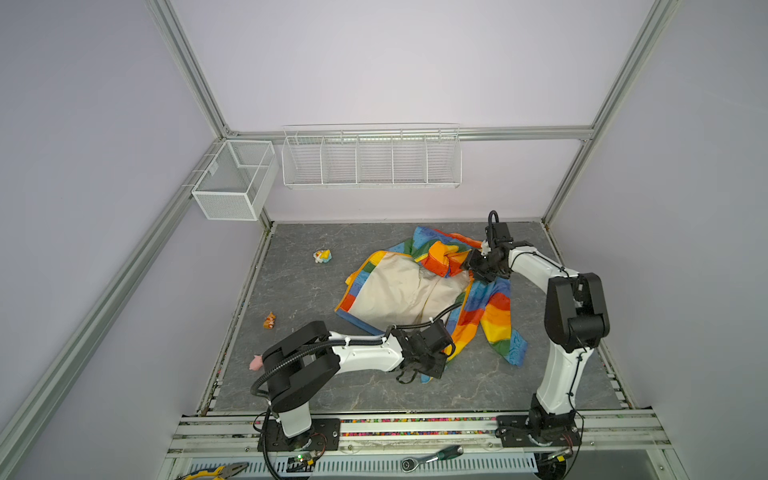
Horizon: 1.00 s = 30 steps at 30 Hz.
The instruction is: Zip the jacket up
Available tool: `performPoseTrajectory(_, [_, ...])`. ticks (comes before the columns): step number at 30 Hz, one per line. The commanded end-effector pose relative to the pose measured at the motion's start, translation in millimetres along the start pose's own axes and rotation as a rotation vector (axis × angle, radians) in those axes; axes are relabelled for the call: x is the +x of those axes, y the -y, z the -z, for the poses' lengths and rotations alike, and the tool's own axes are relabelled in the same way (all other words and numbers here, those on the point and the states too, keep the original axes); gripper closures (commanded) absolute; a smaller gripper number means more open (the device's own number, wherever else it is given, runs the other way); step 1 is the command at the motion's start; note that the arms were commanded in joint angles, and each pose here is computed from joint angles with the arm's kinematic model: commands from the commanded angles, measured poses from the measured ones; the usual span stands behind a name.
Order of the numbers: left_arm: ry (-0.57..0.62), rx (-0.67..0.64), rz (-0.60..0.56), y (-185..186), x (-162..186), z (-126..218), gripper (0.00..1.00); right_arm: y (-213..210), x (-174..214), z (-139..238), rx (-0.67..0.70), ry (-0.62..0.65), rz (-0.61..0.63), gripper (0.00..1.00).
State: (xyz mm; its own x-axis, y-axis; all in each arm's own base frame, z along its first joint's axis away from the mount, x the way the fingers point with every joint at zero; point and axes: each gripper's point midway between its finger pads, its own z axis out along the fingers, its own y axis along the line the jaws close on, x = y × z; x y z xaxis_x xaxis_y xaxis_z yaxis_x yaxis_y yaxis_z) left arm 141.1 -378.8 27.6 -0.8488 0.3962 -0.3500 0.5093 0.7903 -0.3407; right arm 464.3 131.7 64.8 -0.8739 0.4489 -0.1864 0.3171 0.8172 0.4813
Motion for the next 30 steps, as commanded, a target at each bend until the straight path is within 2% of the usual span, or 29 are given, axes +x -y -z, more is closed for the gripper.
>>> performPoseTrajectory(1, [0.006,0.007,-0.002,0.6,1.1,0.6,1.00,-19.6,-18.1,-11.9,-0.066,0.027,-0.023,0.38])
performPoseTrajectory(6, [-0.001,0.003,0.001,0.3,1.8,-0.1,1.00,-34.5,-38.4,-27.8,-0.132,0.029,-0.048,0.42])
performPoseTrajectory(11, [-0.009,-0.004,0.006,-1.7,4.2,-0.3,1.00,-49.7,-62.8,-27.2,-0.225,0.043,-0.083,0.77])
performPoseTrajectory(16, [-0.019,-0.009,0.013,-5.2,8.9,-2.4,1.00,-63.3,-92.6,-4.9,-0.326,0.081,-0.110,0.91])
performPoseTrajectory(24, [-0.027,-0.018,0.025,-9.8,13.6,-2.3,1.00,-75.2,-139.6,19.0,-0.461,0.120,-0.181,0.93])
performPoseTrajectory(30, [-0.023,-0.026,0.035,-13.5,16.5,1.8,1.00,-66.5,-167.1,15.6,-0.459,0.141,-0.225,0.93])
